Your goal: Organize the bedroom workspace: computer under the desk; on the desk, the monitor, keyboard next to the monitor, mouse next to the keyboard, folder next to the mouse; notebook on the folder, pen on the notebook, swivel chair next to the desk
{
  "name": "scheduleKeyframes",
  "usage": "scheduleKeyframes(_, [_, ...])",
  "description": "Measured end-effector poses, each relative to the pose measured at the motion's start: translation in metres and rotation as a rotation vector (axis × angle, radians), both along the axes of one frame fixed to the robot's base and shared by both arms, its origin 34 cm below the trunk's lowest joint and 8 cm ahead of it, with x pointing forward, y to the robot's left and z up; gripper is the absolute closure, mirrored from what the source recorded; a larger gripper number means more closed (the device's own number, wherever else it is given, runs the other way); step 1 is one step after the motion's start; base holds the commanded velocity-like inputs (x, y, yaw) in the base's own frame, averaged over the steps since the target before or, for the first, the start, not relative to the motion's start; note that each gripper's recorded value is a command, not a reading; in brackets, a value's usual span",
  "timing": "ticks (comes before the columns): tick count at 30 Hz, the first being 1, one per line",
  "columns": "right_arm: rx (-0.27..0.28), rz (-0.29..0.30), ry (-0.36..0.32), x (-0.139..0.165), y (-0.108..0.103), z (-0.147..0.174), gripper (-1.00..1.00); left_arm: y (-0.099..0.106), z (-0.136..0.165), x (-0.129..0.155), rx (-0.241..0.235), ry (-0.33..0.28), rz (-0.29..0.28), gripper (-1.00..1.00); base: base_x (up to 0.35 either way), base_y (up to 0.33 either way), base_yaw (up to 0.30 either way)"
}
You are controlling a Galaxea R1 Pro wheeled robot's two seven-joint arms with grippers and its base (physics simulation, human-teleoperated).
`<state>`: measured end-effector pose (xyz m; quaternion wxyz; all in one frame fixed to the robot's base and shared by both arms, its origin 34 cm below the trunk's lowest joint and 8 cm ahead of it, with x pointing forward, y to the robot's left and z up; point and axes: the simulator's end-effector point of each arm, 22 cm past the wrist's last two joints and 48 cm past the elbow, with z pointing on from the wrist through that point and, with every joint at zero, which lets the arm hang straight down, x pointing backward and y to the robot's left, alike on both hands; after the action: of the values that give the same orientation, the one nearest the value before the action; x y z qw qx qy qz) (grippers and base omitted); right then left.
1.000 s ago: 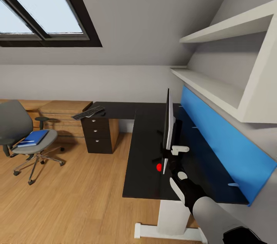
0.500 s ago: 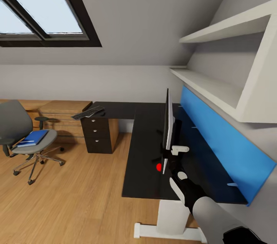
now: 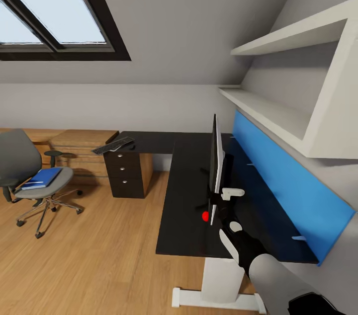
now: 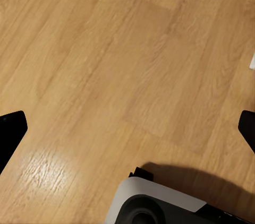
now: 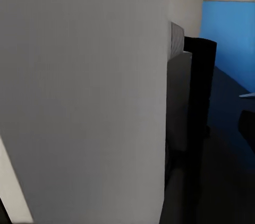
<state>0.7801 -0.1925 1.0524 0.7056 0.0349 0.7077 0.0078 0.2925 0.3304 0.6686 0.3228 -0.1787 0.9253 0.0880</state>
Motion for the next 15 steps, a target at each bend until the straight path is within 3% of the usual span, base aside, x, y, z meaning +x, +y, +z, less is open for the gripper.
scheduleKeyframes(6, [0.0, 0.0, 0.0, 0.0001, 0.0, -0.0001, -1.0, 0.0001, 0.0, 0.0001, 0.0, 0.0, 0.001, -1.0, -0.043, 0.0, 0.0])
scheduleKeyframes(15, [0.0, 0.0, 0.0, 0.0005, -0.0001, -0.0005, -1.0, 0.0003, -0.0003, 0.0, 0.0, 0.001, 0.002, -1.0, -0.291, 0.0, 0.0])
